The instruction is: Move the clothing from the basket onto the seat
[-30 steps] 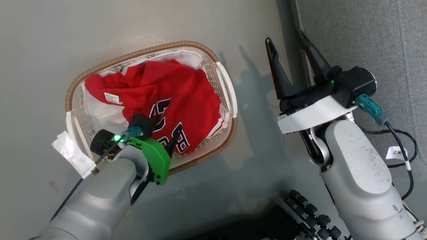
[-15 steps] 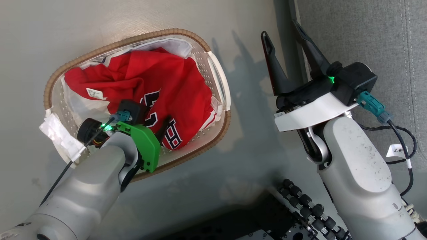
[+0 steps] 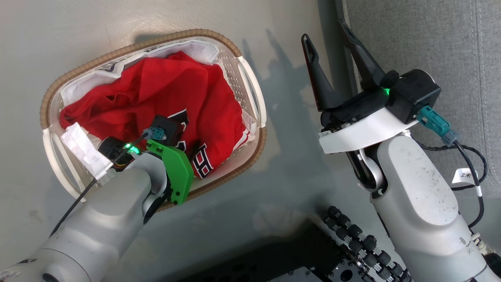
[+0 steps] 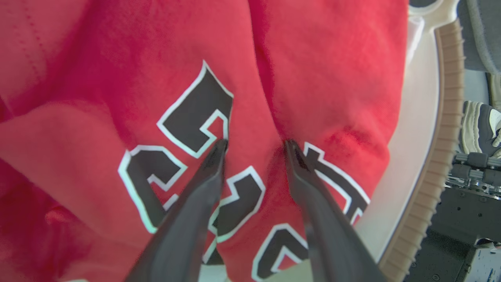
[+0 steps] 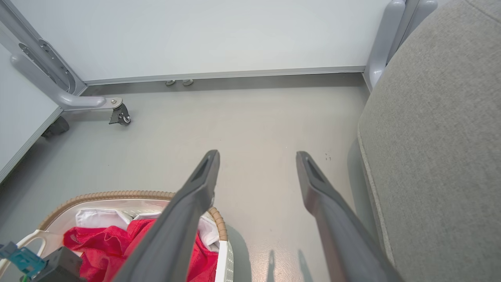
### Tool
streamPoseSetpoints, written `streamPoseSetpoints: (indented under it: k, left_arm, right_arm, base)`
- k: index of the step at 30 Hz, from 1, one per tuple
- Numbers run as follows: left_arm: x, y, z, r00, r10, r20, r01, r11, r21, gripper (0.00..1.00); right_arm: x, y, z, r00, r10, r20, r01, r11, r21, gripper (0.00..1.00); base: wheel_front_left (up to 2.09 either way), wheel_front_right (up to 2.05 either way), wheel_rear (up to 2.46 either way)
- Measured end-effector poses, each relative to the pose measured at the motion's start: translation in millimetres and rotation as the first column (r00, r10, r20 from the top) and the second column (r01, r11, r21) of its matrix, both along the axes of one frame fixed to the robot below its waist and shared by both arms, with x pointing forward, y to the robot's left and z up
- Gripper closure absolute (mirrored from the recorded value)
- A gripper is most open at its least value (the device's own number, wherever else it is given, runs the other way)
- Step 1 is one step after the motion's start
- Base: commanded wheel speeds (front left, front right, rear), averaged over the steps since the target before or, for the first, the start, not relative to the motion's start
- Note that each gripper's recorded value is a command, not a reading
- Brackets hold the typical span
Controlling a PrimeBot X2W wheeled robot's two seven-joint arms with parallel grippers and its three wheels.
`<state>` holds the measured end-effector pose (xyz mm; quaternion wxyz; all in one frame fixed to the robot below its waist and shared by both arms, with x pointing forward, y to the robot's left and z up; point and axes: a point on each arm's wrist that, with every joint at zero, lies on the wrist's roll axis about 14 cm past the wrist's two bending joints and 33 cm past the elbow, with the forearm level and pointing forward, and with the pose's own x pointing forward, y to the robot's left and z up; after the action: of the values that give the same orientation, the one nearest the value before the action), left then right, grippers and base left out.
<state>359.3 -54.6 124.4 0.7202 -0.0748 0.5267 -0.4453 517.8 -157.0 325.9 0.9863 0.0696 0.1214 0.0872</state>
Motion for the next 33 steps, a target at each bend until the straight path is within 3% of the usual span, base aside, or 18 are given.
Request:
streamPoseSetpoints:
  k: [14,33]
  left_arm:
    - [19,-2,24,0.997,0.061,0.056,-0.059,0.997,-0.047,1.0]
    - [44,-5,136,0.941,0.263,0.212,-0.219,0.953,-0.208,1.0]
  right_arm:
    - [5,1,18,0.999,-0.004,0.038,0.003,1.0,0.006,0.0]
    - [-24,0,76,0.995,-0.025,0.099,0.025,1.0,-0.005,0.0]
  base:
    - [0.0,0.0,0.0]
    - [0.0,0.0,0.0]
